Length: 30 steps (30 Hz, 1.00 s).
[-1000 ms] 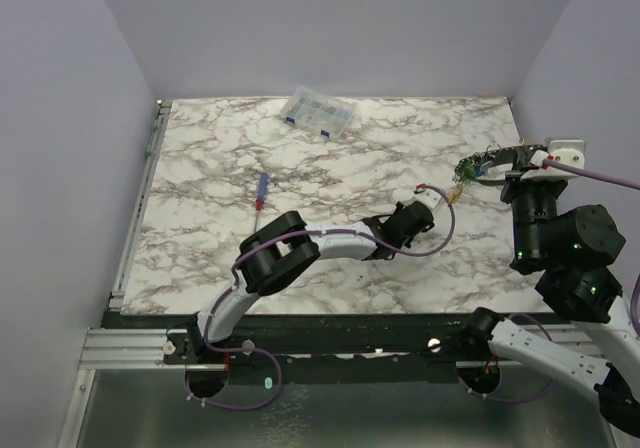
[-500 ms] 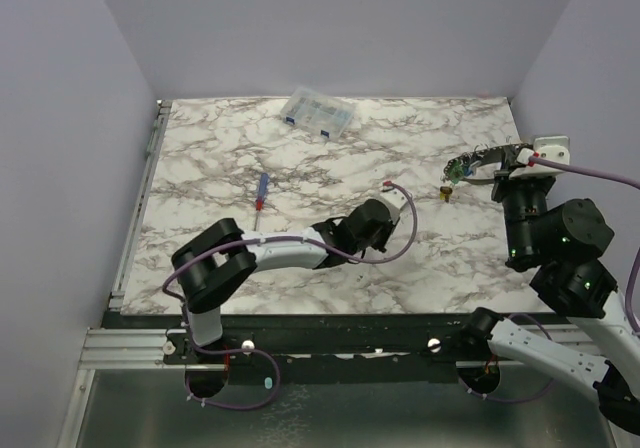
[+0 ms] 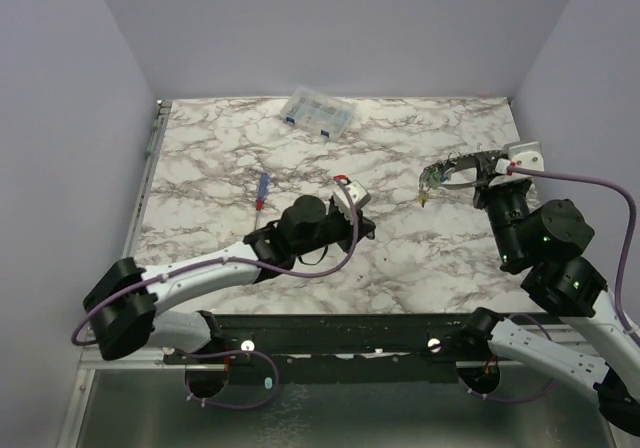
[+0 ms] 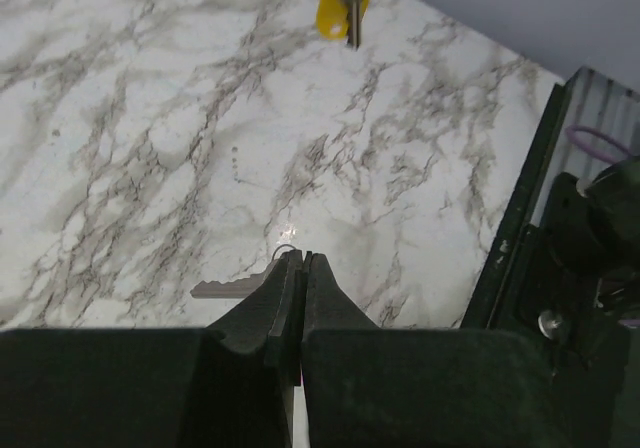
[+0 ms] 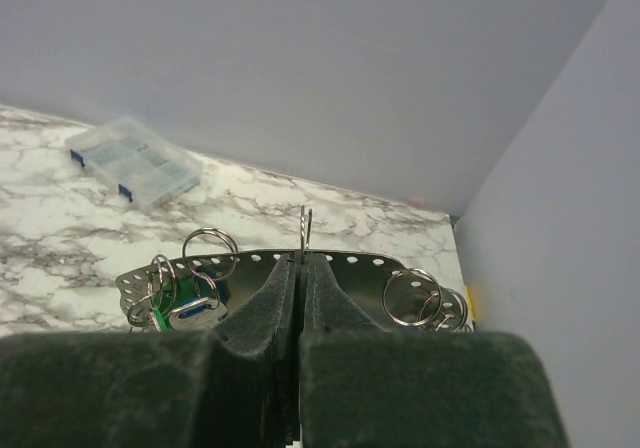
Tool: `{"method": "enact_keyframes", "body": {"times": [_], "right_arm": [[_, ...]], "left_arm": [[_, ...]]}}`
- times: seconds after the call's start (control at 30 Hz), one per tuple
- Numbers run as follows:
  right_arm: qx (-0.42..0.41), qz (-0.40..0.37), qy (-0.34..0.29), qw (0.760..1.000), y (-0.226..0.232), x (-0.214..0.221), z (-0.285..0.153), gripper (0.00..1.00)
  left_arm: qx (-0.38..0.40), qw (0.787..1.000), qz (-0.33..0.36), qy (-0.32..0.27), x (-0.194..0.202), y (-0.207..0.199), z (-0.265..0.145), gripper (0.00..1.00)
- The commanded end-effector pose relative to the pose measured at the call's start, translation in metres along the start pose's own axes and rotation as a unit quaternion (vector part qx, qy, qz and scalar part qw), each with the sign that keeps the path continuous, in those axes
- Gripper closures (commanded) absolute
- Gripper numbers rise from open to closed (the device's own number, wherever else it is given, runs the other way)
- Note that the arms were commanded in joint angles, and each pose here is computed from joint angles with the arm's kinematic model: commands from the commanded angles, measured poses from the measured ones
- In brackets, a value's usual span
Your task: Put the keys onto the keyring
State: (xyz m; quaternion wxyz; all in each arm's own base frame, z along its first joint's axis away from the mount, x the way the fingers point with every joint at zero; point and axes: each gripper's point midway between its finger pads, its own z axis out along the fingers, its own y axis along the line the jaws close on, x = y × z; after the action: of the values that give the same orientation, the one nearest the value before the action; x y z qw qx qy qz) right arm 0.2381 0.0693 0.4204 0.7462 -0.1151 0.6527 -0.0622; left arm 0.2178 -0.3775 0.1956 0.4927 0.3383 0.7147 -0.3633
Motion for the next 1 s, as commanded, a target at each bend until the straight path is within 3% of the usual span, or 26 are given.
{"method": "enact_keyframes", "body": {"times": [0.0, 0.43, 0.73, 0.83, 0.97], "right_arm": [[-0.058, 0.009, -0.012, 0.998, 0.024, 0.006, -0.002, 1.0], [-0.222, -0.044, -0.067, 0.972, 0.087, 0.024, -0.017, 1.0], [-0.32, -0.094, -0.109, 0.936, 0.127, 0.04, -0.032, 1.0], [-0.351, -0.104, -0.126, 0.922, 0.137, 0.039, -0.04, 1.0], [-0.376, -0.107, -0.142, 0.909, 0.144, 0.038, -0.048, 1.0]], "left_arm": [[0.043, 0.996, 0.043, -0.065, -0.049, -0.019, -0.044, 1.0], [-0.019, 0.978, 0.166, -0.123, -0.081, -0.002, -0.132, 1.0], [-0.047, 0.943, 0.308, -0.119, -0.079, 0.014, -0.133, 1.0], [-0.035, 0.916, 0.388, -0.097, -0.074, 0.016, -0.127, 1.0], [-0.013, 0.911, 0.403, -0.085, -0.074, 0.011, -0.118, 1.0]]}}
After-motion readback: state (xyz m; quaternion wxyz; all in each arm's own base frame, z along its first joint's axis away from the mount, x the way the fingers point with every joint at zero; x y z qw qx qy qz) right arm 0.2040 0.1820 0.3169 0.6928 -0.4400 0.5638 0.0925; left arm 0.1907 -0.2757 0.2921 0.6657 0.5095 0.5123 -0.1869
